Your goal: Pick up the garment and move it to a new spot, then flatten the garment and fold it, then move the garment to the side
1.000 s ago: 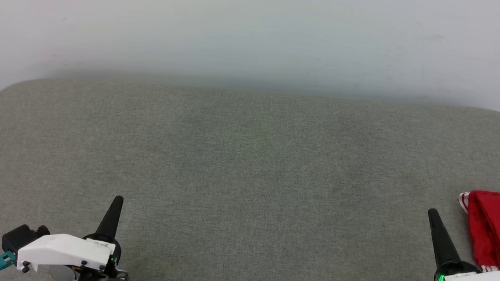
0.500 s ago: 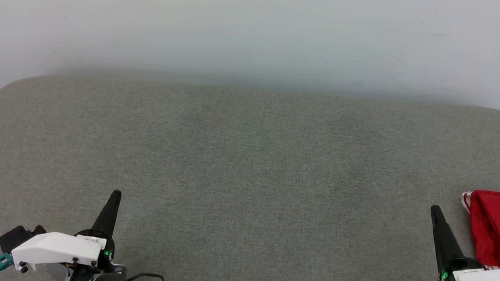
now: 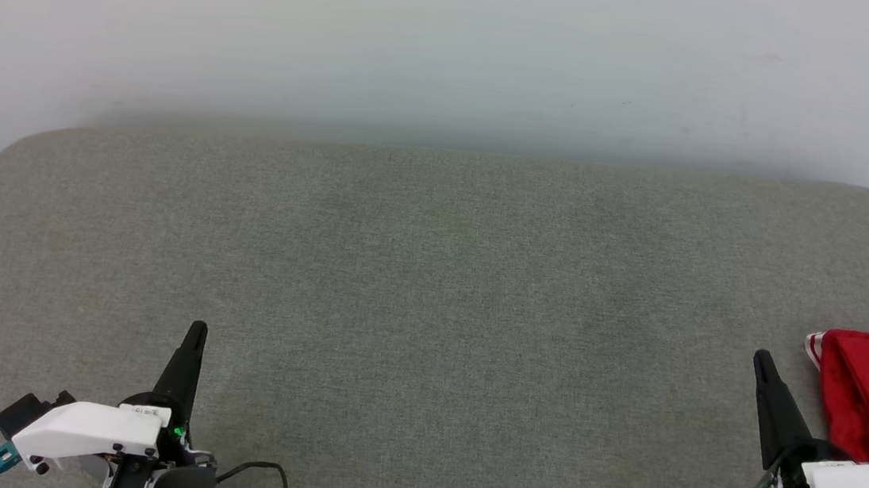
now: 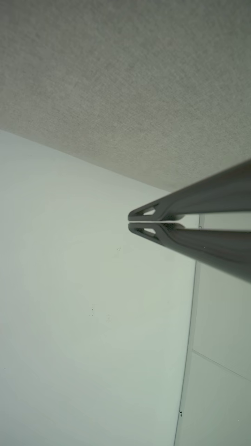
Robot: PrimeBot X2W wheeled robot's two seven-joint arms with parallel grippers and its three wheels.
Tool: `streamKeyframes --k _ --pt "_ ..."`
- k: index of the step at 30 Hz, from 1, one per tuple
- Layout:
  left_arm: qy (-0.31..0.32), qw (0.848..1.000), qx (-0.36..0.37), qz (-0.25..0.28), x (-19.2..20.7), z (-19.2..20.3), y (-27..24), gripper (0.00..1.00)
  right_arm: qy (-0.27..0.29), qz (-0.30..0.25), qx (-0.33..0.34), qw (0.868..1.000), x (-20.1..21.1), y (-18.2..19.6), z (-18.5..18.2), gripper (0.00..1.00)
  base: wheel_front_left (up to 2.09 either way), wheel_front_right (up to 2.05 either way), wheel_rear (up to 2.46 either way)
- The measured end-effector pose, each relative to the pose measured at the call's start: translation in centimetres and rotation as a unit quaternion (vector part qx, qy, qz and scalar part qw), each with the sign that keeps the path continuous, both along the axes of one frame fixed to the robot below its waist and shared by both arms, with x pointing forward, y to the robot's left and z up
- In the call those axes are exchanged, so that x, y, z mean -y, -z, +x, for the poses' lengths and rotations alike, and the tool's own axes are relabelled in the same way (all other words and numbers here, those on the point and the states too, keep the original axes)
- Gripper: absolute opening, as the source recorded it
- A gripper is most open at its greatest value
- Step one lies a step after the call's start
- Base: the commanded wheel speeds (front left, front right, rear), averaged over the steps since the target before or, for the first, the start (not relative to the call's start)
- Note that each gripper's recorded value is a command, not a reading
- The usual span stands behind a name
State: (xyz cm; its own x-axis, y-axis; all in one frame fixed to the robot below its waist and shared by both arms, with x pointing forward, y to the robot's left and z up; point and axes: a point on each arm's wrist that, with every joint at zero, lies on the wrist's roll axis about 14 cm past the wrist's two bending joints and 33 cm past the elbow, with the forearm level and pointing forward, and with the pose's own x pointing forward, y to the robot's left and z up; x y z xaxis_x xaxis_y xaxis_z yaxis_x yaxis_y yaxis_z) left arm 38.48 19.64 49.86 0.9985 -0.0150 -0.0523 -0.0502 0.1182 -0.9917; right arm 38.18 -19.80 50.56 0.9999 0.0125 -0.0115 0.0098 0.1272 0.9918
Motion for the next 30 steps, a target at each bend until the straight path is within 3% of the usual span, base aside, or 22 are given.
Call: streamKeyframes --k 18,30 --pt "-0.009 0.998 0.021 -0.059 -0.38 0.29 -0.6 0.0 0.008 0.063 0.0 0.998 0.24 0.21 0.52 0.0 0.0 0.0 0.0" --pt "-0.01 0.998 0.022 -0.061 -0.39 0.31 -0.64 0.0 0.008 0.065 0.0 0.998 0.27 0.15 0.57 0.0 0.0 0.0 0.0"
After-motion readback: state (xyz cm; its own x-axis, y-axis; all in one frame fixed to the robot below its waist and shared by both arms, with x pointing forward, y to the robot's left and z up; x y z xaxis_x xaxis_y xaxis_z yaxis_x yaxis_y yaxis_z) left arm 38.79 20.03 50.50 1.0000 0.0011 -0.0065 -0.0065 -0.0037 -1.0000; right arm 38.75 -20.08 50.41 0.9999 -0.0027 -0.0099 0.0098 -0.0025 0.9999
